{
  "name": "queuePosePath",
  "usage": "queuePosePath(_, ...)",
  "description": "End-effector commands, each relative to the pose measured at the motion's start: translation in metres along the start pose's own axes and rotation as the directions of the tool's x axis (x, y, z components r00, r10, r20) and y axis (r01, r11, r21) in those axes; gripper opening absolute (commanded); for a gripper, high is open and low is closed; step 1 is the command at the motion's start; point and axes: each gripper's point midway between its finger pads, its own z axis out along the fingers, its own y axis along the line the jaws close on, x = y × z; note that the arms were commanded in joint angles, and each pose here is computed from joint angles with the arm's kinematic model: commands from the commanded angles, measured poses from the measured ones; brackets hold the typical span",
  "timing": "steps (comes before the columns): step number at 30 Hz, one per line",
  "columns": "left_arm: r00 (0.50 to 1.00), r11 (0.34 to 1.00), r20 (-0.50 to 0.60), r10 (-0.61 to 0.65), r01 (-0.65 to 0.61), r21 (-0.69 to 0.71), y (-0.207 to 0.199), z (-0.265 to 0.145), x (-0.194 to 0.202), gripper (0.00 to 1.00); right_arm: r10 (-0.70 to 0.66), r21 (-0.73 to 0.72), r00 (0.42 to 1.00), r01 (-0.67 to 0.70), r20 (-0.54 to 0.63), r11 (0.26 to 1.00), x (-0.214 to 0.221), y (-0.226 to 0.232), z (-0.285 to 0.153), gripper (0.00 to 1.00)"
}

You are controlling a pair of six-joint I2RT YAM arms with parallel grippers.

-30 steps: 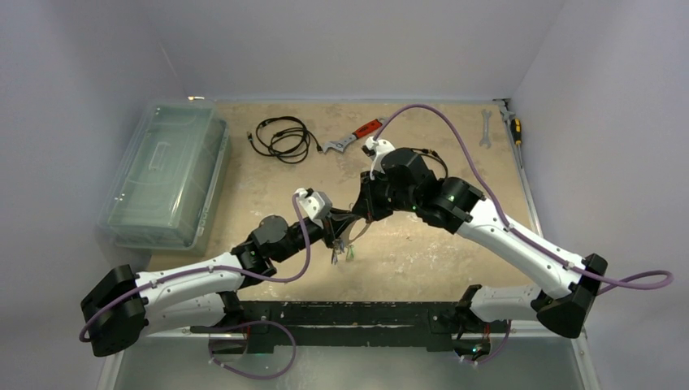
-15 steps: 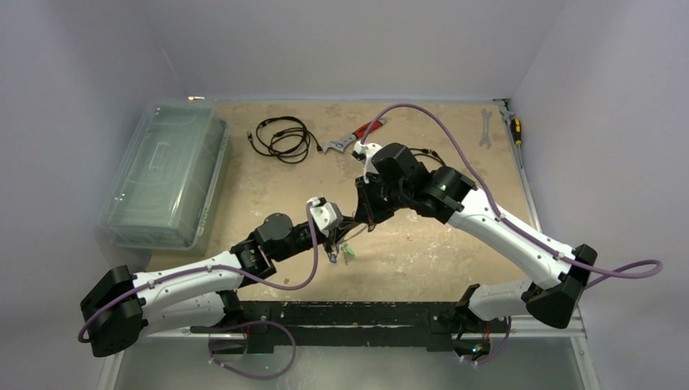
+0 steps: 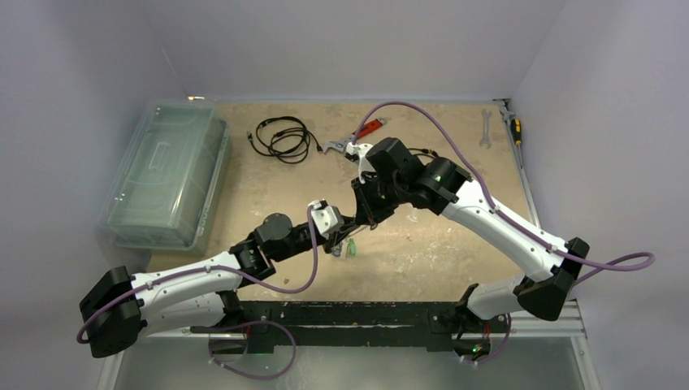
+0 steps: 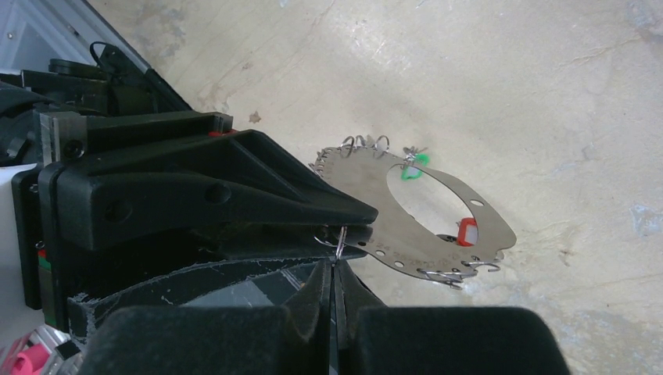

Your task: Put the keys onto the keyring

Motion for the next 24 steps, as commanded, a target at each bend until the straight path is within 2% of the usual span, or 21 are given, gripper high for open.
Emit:
queuePosePath(1,0.996,0.999,0.081,0.044,-0.043,-0.013,0.004,0.000,-0.027,0.19,-0.027,-0.082,1.000,0.026,-0.016,0.996,0.000,0.018,-0.018,0.00)
queuePosePath(8,0.994,0.994,0.032,0.105,-0.104,-0.022,0.001,-0.002,-0.013,0.24,-0.017,-0.092,0.999,0.014,-0.028,0.996,0.003,0.020,-0.021,0.00)
queuePosePath(15,0.978,0.979,0.037,0.205,-0.203,-0.030,-0.002,-0.011,-0.008,0.44,-0.002,-0.088,0.999,-0.002,-0.048,0.996,0.010,0.019,-0.022,0.00)
queuePosePath(20,0.962,0.961,0.005,0.274,-0.273,-0.033,-0.002,-0.013,-0.001,0.44,0.005,-0.088,0.998,-0.011,-0.070,0.996,0.017,0.018,-0.022,0.00)
queuePosePath(24,0.958,0.956,0.000,0.288,-0.288,-0.049,0.000,-0.013,-0.001,0.37,0.010,-0.099,0.996,-0.019,-0.087,0.995,0.023,0.019,-0.021,0.00)
